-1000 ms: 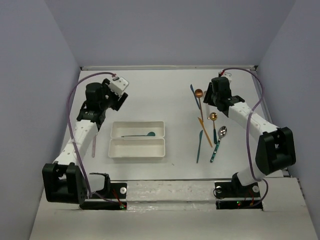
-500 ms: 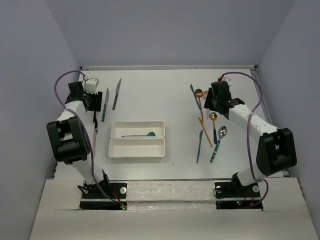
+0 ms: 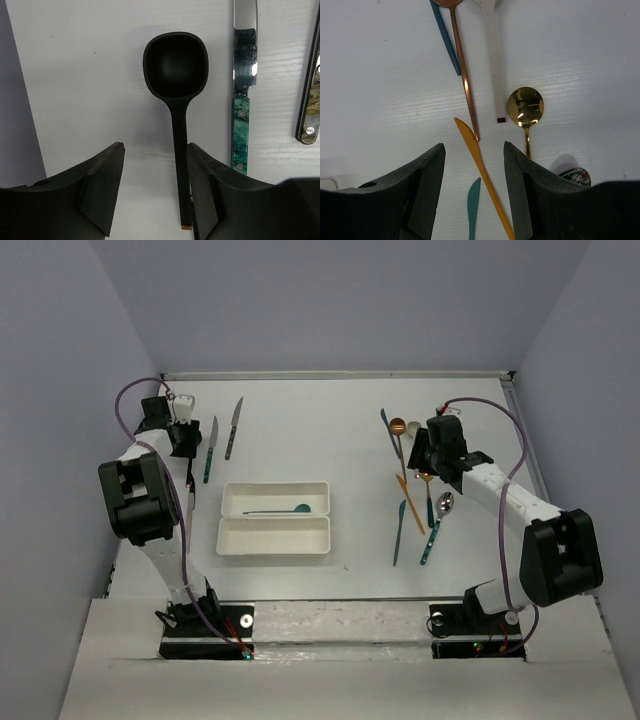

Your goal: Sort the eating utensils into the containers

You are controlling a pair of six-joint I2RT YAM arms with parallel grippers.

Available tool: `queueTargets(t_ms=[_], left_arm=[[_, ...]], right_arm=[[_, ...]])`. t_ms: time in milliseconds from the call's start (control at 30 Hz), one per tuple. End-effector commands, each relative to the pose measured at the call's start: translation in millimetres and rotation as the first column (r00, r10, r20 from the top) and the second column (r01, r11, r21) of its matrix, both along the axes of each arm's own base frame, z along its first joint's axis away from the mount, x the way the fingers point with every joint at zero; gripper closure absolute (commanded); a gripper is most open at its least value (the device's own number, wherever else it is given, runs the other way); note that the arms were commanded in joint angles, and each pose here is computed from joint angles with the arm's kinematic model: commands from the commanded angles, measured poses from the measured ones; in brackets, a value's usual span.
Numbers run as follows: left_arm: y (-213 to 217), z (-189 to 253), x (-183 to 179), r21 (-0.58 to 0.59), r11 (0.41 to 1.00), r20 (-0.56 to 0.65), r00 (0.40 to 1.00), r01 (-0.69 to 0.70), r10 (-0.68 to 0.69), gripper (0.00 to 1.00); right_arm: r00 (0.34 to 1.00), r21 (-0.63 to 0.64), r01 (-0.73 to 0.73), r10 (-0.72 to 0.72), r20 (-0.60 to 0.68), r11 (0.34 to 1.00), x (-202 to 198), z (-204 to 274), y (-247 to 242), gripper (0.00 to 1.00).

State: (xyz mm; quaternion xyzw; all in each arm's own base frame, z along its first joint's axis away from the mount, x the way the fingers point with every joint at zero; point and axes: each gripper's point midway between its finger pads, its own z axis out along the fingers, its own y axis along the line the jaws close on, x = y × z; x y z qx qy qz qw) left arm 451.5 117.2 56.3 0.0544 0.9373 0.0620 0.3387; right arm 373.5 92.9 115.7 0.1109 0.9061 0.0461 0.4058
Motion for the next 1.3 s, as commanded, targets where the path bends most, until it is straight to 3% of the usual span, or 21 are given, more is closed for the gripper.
queueTargets(t_ms=[0, 67, 300, 367, 400, 533, 667, 867, 1000, 1067, 1133, 1167, 1200, 1267], left_arm=[[-0.5, -4.3, 9.3, -0.025, 1.0, -0.012, 1.0, -0.009, 0.009, 0.38], [-4.2, -8.0, 13.3, -0.047, 0.999, -0.012, 1.0, 0.006, -0.006, 0.43], [-10.2, -21.7, 17.6, -0.06, 0.998, -0.02, 0.999, 0.033, -0.034, 0.48], [-4.1, -23.2, 18.7, -0.037, 0.999, -0.021, 1.0, 0.015, -0.016, 0.57], [-2.2, -27.3, 17.1, -0.031, 0.999, -0.032, 0.999, 0.011, -0.012, 0.74], [1.2, -27.6, 17.1, -0.019, 1.0, -0.032, 0.999, -0.006, 0.005, 1.0], [0.4, -11.0, 22.7, -0.021, 1.0, 0.012, 1.0, -0.004, 0.005, 1.0], [-12.5, 61.9, 28.0, -0.021, 0.998, 0.186, 0.981, 0.066, -0.061, 1.0], [-40.6, 118.0, 17.6, -0.01, 0.981, 0.305, 0.935, 0.192, -0.18, 1.0], [-73.6, 146.0, 5.6, 0.044, 0.951, 0.355, 0.885, 0.307, -0.302, 1.0], [-125.0, 160.3, -14.2, 0.1, 0.892, 0.378, 0.813, 0.44, -0.443, 1.0], [-141.7, 175.8, -24.7, 0.188, 0.85, 0.391, 0.756, 0.493, -0.525, 1.0], [-184.5, 163.3, -40.1, 0.249, 0.756, 0.349, 0.672, 0.605, -0.653, 1.0], [-219.6, 155.1, -61.8, 0.274, 0.675, 0.328, 0.594, 0.685, -0.735, 1.0]], right_arm=[[0.995, 0.037, -0.029, 0.026, 0.096, 0.999, 9.5, 23.5, 6.9, 0.44], [0.995, 0.026, -0.02, 0.018, 0.095, 0.999, 8.8, 21.9, 4.0, 0.44], [0.997, 0.009, -0.014, 0.013, 0.082, 1.0, 7.7, 16.3, 1.2, 0.43], [0.996, 0.008, -0.015, 0.014, 0.084, 1.0, 7.7, 16.9, 1.1, 0.43], [0.996, 0.007, -0.016, 0.015, 0.084, 1.0, 7.7, 16.9, 1.0, 0.43], [0.996, 0.002, -0.011, 0.011, 0.088, 1.0, 7.1, 18.0, -0.6, 0.43], [0.996, -0.005, -0.01, 0.01, 0.094, 1.0, 6.4, 19.6, -2.2, 0.43], [0.995, -0.013, -0.008, 0.01, 0.098, 1.0, 3.8, 20.2, -4.3, 0.43], [0.994, -0.014, -0.008, 0.01, 0.113, 1.0, 0.9, 25.2, -6.0, 0.43], [0.993, -0.018, -0.002, 0.004, 0.121, 1.0, -1.4, 27.2, -8.4, 0.43], [0.991, -0.028, 0.003, 0.001, 0.13, 1.0, -2.5, 29.8, -11.0, 0.43], [0.992, -0.032, 0.003, 0.001, 0.125, 0.999, -4.1, 27.5, -11.8, 0.43], [0.992, -0.037, 0.005, 0.0, 0.126, 0.999, -5.1, 26.9, -13.1, 0.43], [0.992, -0.038, 0.005, 0.0, 0.123, 0.999, -6.1, 25.8, -13.4, 0.43]])
